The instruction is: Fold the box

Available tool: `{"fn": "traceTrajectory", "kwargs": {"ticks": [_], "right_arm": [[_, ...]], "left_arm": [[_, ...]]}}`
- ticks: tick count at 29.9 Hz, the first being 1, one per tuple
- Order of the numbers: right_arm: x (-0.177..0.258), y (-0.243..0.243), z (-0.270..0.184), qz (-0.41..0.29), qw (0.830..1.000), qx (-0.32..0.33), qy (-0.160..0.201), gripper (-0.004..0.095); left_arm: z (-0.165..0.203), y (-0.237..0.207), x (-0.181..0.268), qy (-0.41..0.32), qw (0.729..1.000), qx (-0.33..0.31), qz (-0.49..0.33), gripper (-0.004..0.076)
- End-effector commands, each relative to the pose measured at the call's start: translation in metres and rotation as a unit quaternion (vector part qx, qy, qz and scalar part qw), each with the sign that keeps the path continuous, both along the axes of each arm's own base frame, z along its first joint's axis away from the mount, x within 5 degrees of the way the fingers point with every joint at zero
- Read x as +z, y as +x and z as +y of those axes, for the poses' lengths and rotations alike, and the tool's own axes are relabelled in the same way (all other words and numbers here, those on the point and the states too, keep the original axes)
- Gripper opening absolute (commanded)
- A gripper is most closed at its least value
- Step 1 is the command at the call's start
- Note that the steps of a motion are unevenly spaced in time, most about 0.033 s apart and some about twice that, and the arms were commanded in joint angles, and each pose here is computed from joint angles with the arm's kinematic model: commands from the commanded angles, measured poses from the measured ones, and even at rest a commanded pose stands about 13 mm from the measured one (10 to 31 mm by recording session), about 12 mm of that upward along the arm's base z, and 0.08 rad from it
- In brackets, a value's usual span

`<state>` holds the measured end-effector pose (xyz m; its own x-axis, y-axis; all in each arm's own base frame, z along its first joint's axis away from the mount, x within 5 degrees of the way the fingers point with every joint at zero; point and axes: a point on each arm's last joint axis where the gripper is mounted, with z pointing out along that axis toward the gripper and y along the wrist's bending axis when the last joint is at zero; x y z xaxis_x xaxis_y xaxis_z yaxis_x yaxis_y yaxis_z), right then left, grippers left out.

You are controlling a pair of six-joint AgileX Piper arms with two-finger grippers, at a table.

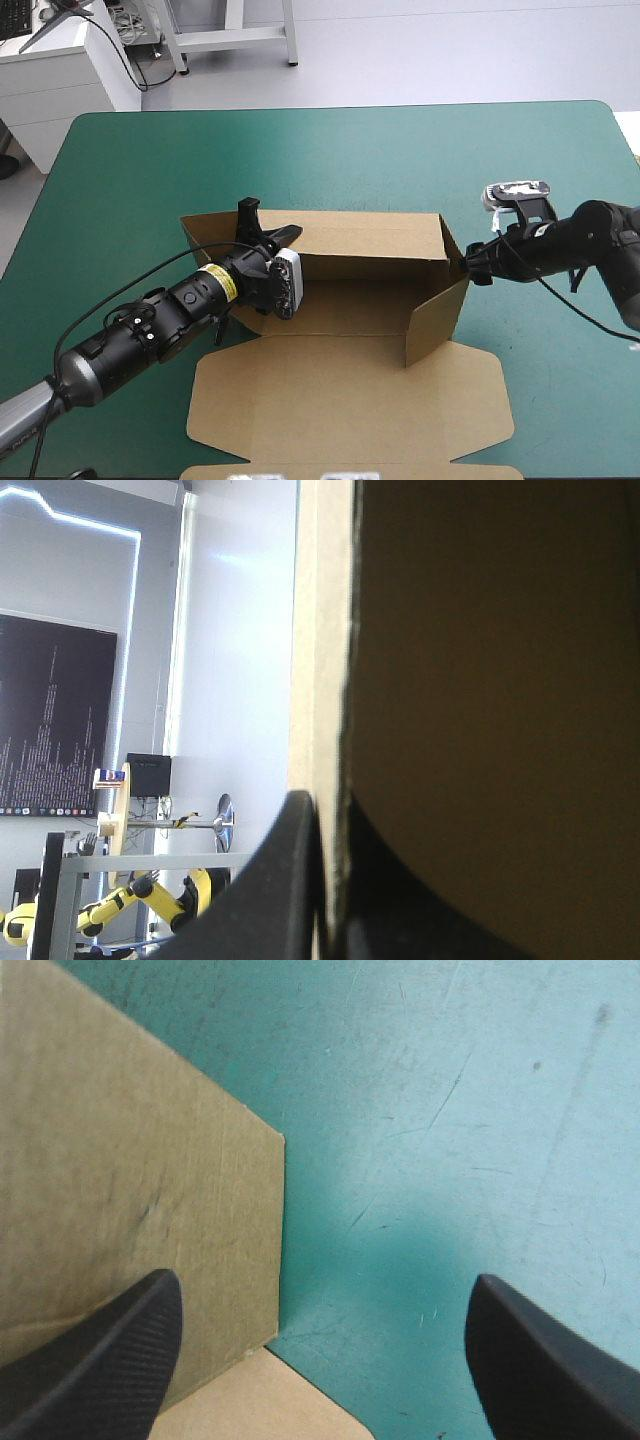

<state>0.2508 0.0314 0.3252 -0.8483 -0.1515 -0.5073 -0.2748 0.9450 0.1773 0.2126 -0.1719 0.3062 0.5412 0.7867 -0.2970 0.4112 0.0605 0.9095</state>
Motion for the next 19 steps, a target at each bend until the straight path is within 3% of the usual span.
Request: {"fn": "traceTrajectory", "kwargs": {"ticks": [1,6,19], "right_arm": [[0.018,-0.013,0.0,-0.068,0.998,0.019,-0.002,0.0715],[0.02,-0.023,0.005,-0.087,0.995,0.054,0.011,0.0715],[0.018,-0.036,0.018,-0.047,0.987,0.143,0.054,0.0715]], "left_arm": [[-0.001,-0.003,0.012,-0.025,1.0,-0.002,-0.012,-0.0008],[-0.001,-0.003,0.012,-0.025,1.0,-0.002,-0.012,-0.0008],[-0.001,-0.003,0.012,-0.025,1.0,-0.003,-0.013,-0.0008]]}}
